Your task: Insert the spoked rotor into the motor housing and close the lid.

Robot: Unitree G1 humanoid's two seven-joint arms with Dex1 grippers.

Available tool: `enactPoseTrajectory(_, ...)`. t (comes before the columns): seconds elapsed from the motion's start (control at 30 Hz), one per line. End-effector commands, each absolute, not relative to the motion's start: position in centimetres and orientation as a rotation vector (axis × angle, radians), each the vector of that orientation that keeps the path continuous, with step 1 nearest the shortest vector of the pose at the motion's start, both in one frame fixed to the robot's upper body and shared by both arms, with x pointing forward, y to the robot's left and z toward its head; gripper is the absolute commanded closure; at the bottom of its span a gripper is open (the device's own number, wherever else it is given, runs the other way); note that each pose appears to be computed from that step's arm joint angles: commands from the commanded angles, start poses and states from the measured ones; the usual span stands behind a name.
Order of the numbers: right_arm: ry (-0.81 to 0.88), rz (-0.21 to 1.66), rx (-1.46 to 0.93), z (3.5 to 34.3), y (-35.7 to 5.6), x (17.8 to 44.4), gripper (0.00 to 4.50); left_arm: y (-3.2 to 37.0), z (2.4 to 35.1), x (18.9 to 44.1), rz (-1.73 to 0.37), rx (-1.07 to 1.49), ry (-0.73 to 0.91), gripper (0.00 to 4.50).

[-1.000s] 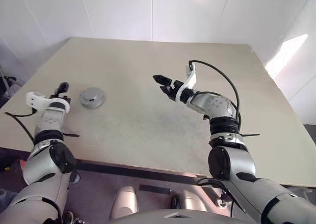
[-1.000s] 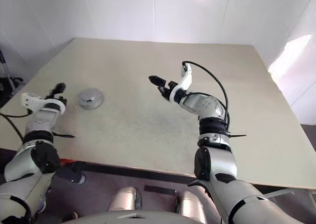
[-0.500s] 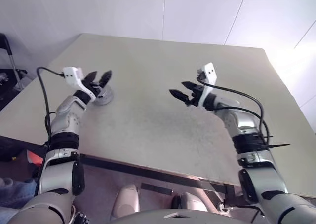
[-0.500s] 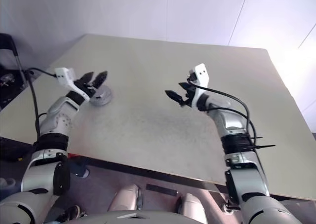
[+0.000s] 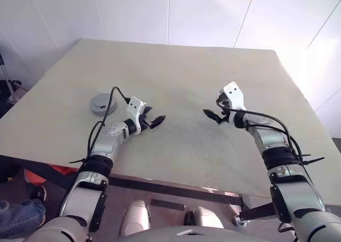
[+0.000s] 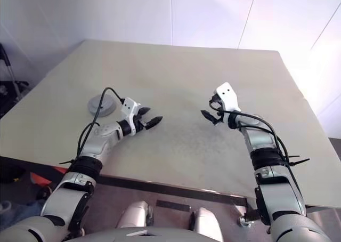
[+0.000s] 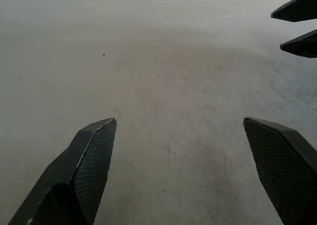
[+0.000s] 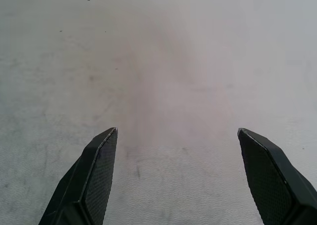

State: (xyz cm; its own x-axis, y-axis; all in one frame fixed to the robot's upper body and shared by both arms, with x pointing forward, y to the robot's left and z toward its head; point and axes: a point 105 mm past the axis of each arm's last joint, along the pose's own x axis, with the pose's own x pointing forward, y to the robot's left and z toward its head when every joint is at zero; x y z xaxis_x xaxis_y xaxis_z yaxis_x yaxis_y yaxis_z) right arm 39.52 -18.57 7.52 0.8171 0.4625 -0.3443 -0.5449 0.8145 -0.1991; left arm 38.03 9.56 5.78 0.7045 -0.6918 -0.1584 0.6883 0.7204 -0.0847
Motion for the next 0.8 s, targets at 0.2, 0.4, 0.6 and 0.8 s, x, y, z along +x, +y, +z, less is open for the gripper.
enactPoseTrajectory(0.2,0.221,0.494,-0.323,9.1,-19.3,39.8,0.13,9.3,7.3,38.8,-0.784,0.007,0.125,0.17)
enactPoseTrajectory(0.4,0.218,0.486,-0.326,9.2,-19.2,40.1,0.13,9.3,7.5,39.0,-0.776,0.013,0.12,0.17)
enactPoseTrajectory(0.6,0.215,0.495,-0.323,9.3,-18.8,40.5,0.13,9.9,7.8,39.0,-0.756,0.005,0.107,0.17)
enactPoseTrajectory(0.8,0.214,0.498,-0.33,9.3,-18.5,40.8,0.13,10.0,7.8,39.1,-0.744,0.003,0.102,0.17)
